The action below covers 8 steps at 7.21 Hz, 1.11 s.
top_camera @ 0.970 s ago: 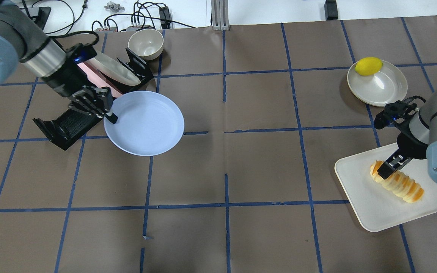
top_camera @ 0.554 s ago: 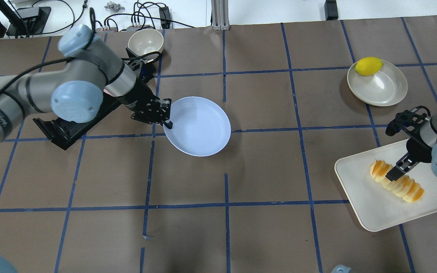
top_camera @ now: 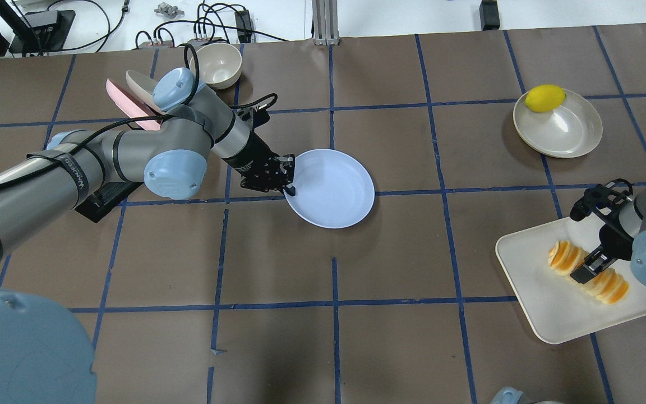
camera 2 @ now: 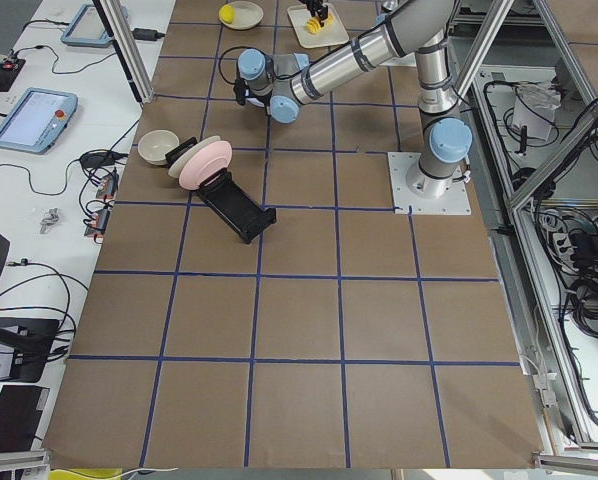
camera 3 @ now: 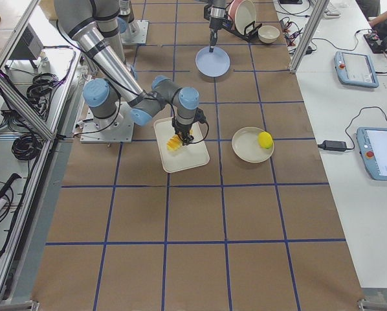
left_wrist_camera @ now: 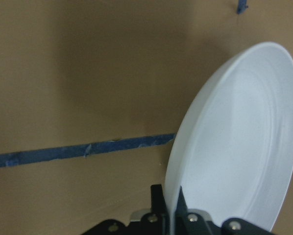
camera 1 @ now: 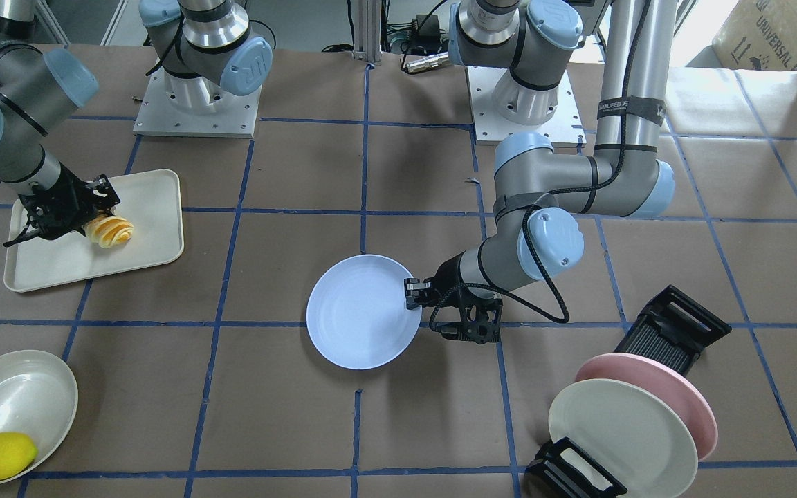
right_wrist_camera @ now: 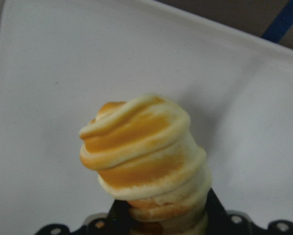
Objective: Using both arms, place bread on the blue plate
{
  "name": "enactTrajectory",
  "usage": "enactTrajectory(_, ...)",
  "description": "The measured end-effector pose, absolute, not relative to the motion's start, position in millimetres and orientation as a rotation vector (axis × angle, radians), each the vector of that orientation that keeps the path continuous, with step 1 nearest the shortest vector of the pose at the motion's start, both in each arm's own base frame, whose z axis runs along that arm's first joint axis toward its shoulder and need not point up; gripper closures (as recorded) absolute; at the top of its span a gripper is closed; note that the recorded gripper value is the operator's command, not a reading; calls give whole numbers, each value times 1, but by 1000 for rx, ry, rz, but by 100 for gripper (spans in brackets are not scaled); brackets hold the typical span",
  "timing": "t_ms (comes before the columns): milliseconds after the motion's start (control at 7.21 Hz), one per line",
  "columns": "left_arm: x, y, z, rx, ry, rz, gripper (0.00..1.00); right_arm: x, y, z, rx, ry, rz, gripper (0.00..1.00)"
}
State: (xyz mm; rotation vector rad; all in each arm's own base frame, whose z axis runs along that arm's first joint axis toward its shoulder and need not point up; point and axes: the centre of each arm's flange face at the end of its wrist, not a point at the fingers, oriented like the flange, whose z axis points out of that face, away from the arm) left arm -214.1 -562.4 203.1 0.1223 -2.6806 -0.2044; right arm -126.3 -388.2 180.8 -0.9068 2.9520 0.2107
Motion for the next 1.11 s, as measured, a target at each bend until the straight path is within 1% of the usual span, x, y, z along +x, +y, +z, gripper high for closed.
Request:
enactTrajectory(139,-216,-564,210,141,-2682,-182,1,-124,-387,187,-855,2995,232,90)
enactTrajectory(416,-200,-572,255,157,-2731,-81,1,-83,-391,214,-760,3086,227,90)
enactTrajectory(693,-161,-570,321,150,-2870,-26,1,-5,-396,231,-694,3131,200,89)
enactTrajectory(970,-128,-545,395,59,-3031,-63,1,79,-414,265,-623,3151,192,88)
enactTrajectory(1109,-117,-531,435,22,-3081,-72,0,118,-432,289,-578,3139,217,88)
